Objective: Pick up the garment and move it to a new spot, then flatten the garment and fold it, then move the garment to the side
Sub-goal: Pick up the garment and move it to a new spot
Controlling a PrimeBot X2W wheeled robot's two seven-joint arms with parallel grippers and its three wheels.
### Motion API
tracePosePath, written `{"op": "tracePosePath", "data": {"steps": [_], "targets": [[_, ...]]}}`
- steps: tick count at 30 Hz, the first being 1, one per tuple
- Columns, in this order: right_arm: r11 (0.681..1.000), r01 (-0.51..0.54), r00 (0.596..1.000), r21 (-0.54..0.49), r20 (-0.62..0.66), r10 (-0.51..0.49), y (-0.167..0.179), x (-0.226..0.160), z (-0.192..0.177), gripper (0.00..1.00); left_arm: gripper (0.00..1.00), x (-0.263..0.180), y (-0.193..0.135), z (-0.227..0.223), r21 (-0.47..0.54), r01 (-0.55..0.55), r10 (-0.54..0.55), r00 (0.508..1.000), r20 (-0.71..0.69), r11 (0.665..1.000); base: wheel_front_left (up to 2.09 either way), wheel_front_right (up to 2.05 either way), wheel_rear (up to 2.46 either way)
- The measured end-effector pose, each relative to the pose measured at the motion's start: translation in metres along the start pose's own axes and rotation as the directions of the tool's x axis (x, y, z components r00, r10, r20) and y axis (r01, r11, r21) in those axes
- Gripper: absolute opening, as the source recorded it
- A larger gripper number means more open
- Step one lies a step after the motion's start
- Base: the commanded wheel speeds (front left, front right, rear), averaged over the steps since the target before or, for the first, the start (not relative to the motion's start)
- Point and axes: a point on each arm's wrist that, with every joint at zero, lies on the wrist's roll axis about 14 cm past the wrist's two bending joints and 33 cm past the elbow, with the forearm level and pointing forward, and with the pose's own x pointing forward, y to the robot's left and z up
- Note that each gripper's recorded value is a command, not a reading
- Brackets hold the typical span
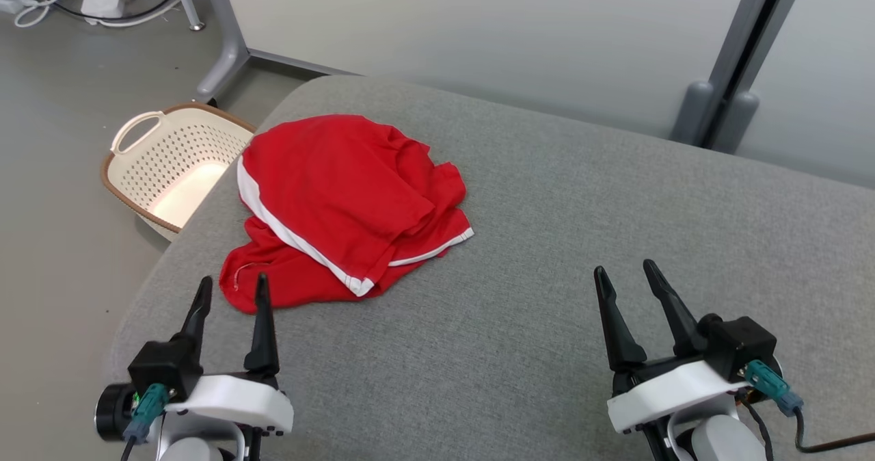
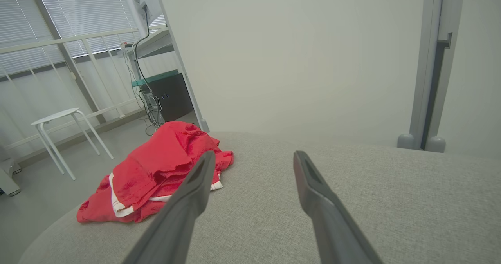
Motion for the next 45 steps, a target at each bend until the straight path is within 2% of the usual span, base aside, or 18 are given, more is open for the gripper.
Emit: {"op": "tracePosePath", "data": {"steps": [9, 16, 19, 23, 26, 29, 36, 43, 44, 45], "targets": [[0.996, 0.081, 0.996, -0.036, -0.024, -0.082, -0.043, 0.008, -0.015, 1.00, 1.00, 0.058, -0.014, 0.002, 0.134, 0.138, -0.134, 0.990, -0.036, 0.981, 0.00, 0.00, 0.00], [0.988, 0.147, 0.988, -0.042, -0.045, -0.149, -0.083, 0.013, -0.031, 1.00, 1.00, 0.128, -0.021, 0.016, 0.169, 0.192, -0.185, 0.981, -0.059, 0.967, 0.00, 0.00, 0.00], [0.985, 0.166, 0.984, -0.042, -0.058, -0.168, -0.095, 0.014, -0.040, 1.00, 1.00, 0.154, -0.031, 0.008, 0.172, 0.223, -0.202, 0.970, -0.135, 0.960, 0.00, 0.00, 0.00], [0.980, 0.197, 0.977, -0.037, -0.072, -0.199, -0.110, 0.011, -0.049, 1.00, 1.00, 0.173, -0.056, -0.021, 0.167, 0.313, -0.258, 0.923, -0.287, 0.935, 0.00, 0.00, 0.00], [0.976, 0.214, 0.973, -0.035, -0.077, -0.216, -0.117, 0.008, -0.052, 1.00, 1.00, 0.181, -0.061, -0.031, 0.189, 0.352, -0.273, 0.897, -0.348, 0.917, 0.00, 0.00, 0.00], [0.970, 0.241, 0.966, -0.029, -0.090, -0.243, -0.128, 0.003, -0.059, 1.00, 1.00, 0.197, -0.060, -0.040, 0.235, 0.376, -0.263, 0.878, -0.400, 0.897, 0.00, 0.00, 0.00], [0.961, 0.275, 0.956, -0.015, -0.099, -0.275, -0.140, -0.004, -0.066, 1.00, 1.00, 0.214, -0.049, -0.082, 0.287, 0.382, -0.177, 0.819, -0.546, 0.879, 0.00, 0.00, 0.00], [0.955, 0.295, 0.950, -0.018, -0.104, -0.295, -0.148, -0.008, -0.068, 1.00, 1.00, 0.211, -0.061, -0.107, 0.244, 0.400, -0.186, 0.777, -0.601, 0.883, 0.00, 0.00, 0.00], [0.956, 0.294, 0.950, -0.019, -0.104, -0.295, -0.148, -0.008, -0.068, 1.00, 0.48, 0.208, -0.063, -0.111, 0.233, 0.404, -0.188, 0.765, -0.616, 0.884, 0.00, 0.00, 0.00], [0.956, 0.294, 0.950, -0.019, -0.103, -0.294, -0.148, -0.008, -0.068, 1.00, 0.00, 0.206, -0.067, -0.113, 0.219, 0.412, -0.198, 0.756, -0.623, 0.885, 0.00, 0.00, 0.00]]}}
